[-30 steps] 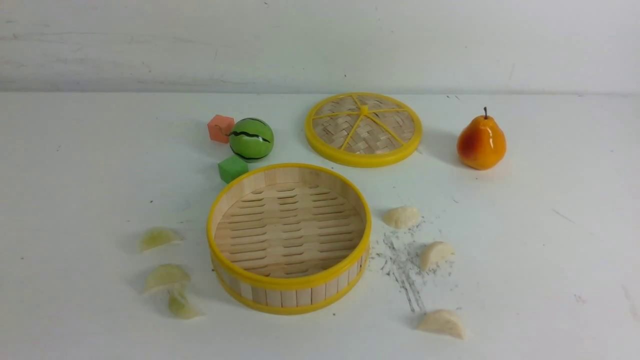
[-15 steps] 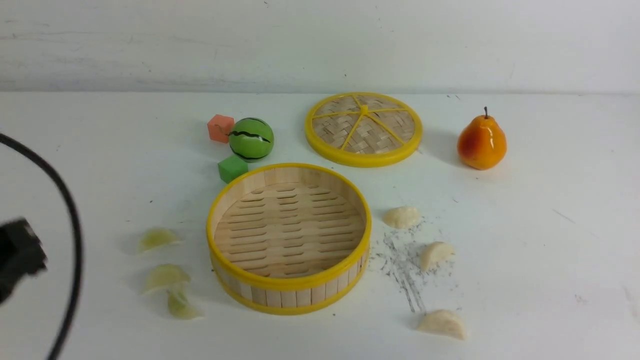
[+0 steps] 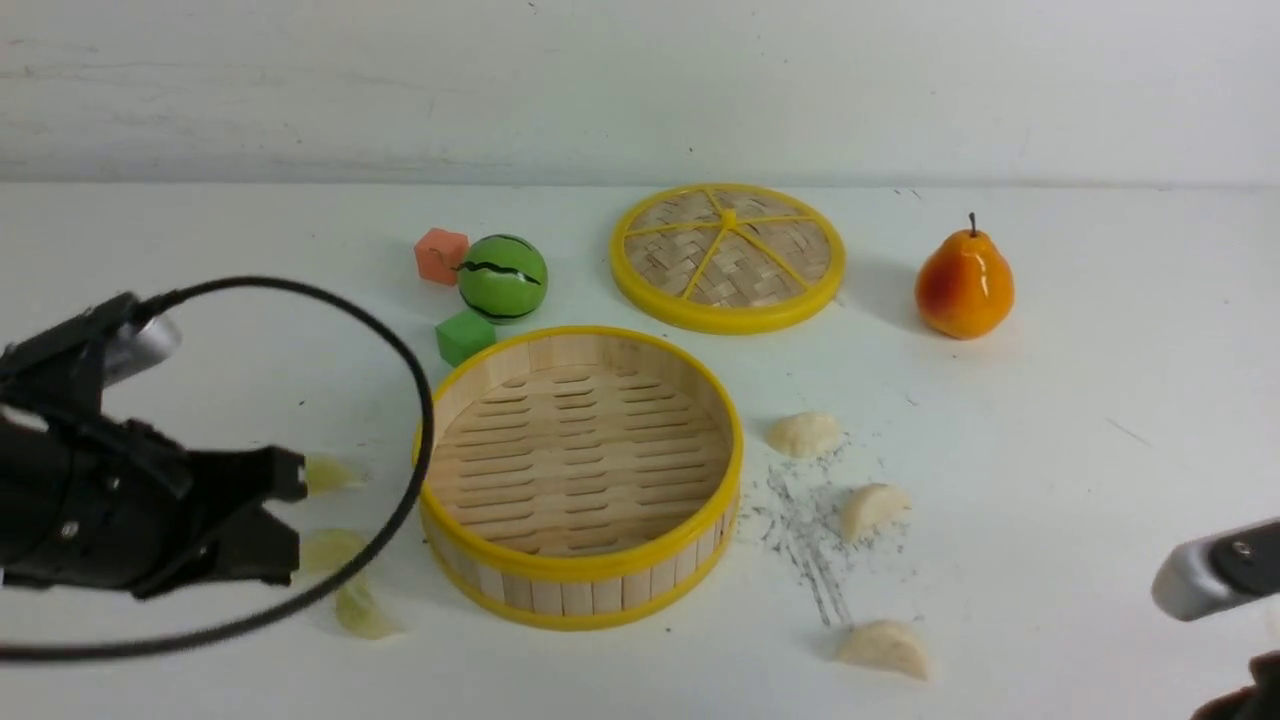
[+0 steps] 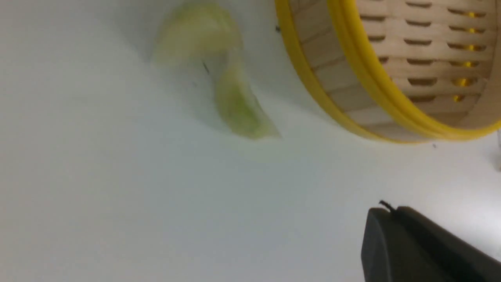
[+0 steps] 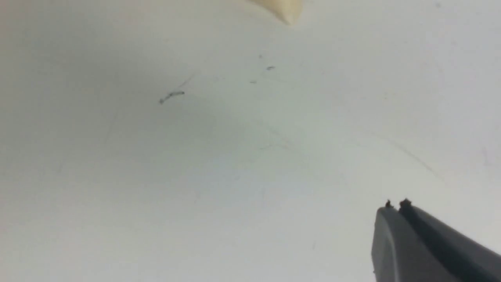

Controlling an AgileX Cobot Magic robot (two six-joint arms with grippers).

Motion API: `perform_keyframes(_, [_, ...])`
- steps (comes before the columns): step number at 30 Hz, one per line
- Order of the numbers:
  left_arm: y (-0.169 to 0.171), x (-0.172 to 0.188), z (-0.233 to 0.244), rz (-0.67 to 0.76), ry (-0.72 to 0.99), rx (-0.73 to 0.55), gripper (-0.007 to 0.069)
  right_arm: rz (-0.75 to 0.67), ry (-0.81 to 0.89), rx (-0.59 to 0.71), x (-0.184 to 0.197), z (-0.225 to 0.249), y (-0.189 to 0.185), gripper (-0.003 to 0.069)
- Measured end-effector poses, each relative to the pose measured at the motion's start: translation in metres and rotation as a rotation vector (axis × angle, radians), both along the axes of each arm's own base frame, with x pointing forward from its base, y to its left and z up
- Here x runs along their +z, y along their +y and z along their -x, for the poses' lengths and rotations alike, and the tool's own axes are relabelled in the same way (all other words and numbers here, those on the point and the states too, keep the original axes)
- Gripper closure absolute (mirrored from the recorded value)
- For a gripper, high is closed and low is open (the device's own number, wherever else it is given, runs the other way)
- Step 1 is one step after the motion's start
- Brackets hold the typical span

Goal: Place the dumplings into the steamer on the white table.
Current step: 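Reach for and grasp a dumpling on the table with the left gripper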

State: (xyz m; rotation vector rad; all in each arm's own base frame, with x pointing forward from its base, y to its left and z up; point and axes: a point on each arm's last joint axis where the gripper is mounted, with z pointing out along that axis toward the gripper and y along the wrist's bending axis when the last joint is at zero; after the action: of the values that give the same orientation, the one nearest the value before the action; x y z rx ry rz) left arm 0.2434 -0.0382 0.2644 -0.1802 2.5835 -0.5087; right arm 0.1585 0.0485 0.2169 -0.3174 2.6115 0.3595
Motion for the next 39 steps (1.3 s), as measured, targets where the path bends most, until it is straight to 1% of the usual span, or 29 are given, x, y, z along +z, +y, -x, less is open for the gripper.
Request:
perform_keyframes(4, [0.009, 0.009, -0.044, -0.124, 0.003, 0.026, 0.0639, -0.08, -0.001, -0.005, -0.002, -0.008, 0.007, 0.0661])
perform_keyframes(5, [0.011, 0.01, -0.06, -0.162, 0.007, 0.033, 0.0639, -0.087, -0.015, 0.024, -0.001, -0.009, 0.009, 0.0661])
perform_keyframes(7, [0.013, 0.01, -0.075, -0.195, 0.014, 0.039, 0.0638, -0.096, -0.028, 0.055, 0.0, -0.009, 0.011, 0.0661])
perform_keyframes(9, [0.016, 0.004, -0.103, -0.262, 0.042, 0.022, 0.0613, -0.126, -0.043, 0.126, 0.002, -0.007, 0.016, 0.0661])
perform_keyframes(11, [0.018, -0.005, -0.117, -0.297, 0.061, -0.002, 0.0574, -0.145, -0.052, 0.164, 0.003, -0.006, 0.018, 0.0661])
perform_keyframes(14, [0.018, -0.025, -0.14, -0.364, 0.077, -0.091, 0.0451, -0.178, -0.076, 0.225, 0.005, -0.005, 0.023, 0.0661])
perform_keyframes(18, [0.018, -0.051, -0.16, -0.445, 0.045, -0.241, 0.0289, -0.212, -0.099, 0.271, 0.008, -0.005, 0.027, 0.066])
perform_keyframes(20, [0.018, -0.064, -0.165, -0.485, 0.034, -0.32, 0.0239, -0.221, -0.107, 0.289, 0.009, -0.004, 0.028, 0.066])
perform_keyframes(21, [0.018, -0.065, -0.166, -0.493, 0.03, -0.337, 0.0236, -0.223, -0.108, 0.291, 0.009, -0.004, 0.028, 0.066])
perform_keyframes(22, [0.017, -0.076, -0.169, -0.52, 0.03, -0.403, 0.0213, -0.226, -0.115, 0.303, 0.009, -0.004, 0.029, 0.066])
perform_keyframes(25, [0.016, -0.079, -0.173, -0.546, -0.002, -0.476, 0.0208, -0.233, -0.12, 0.31, 0.01, -0.004, 0.03, 0.066])
perform_keyframes(27, [0.015, -0.082, -0.173, -0.545, 0.001, -0.499, 0.0216, -0.235, -0.119, 0.31, 0.01, -0.004, 0.03, 0.066])
perform_keyframes(30, [0.014, -0.082, -0.172, -0.529, 0.005, -0.505, 0.0251, -0.236, -0.12, 0.311, 0.01, -0.004, 0.03, 0.066])
perform_keyframes(31, [0.014, -0.082, -0.172, -0.527, 0.006, -0.504, 0.0251, -0.236, -0.12, 0.311, 0.01, -0.004, 0.03, 0.066])
perform_keyframes(32, [0.012, -0.083, -0.171, -0.507, 0.021, -0.503, 0.028, -0.236, -0.12, 0.311, 0.01, -0.004, 0.03, 0.066])
perform_keyframes(37, [0.009, -0.087, -0.166, -0.449, 0.082, -0.506, 0.0381, -0.242, -0.121, 0.307, 0.01, -0.004, 0.03, 0.066])
perform_keyframes(39, [0.009, -0.087, -0.165, -0.427, 0.093, -0.482, 0.0412, -0.255, -0.121, 0.299, 0.011, -0.004, 0.031, 0.066])
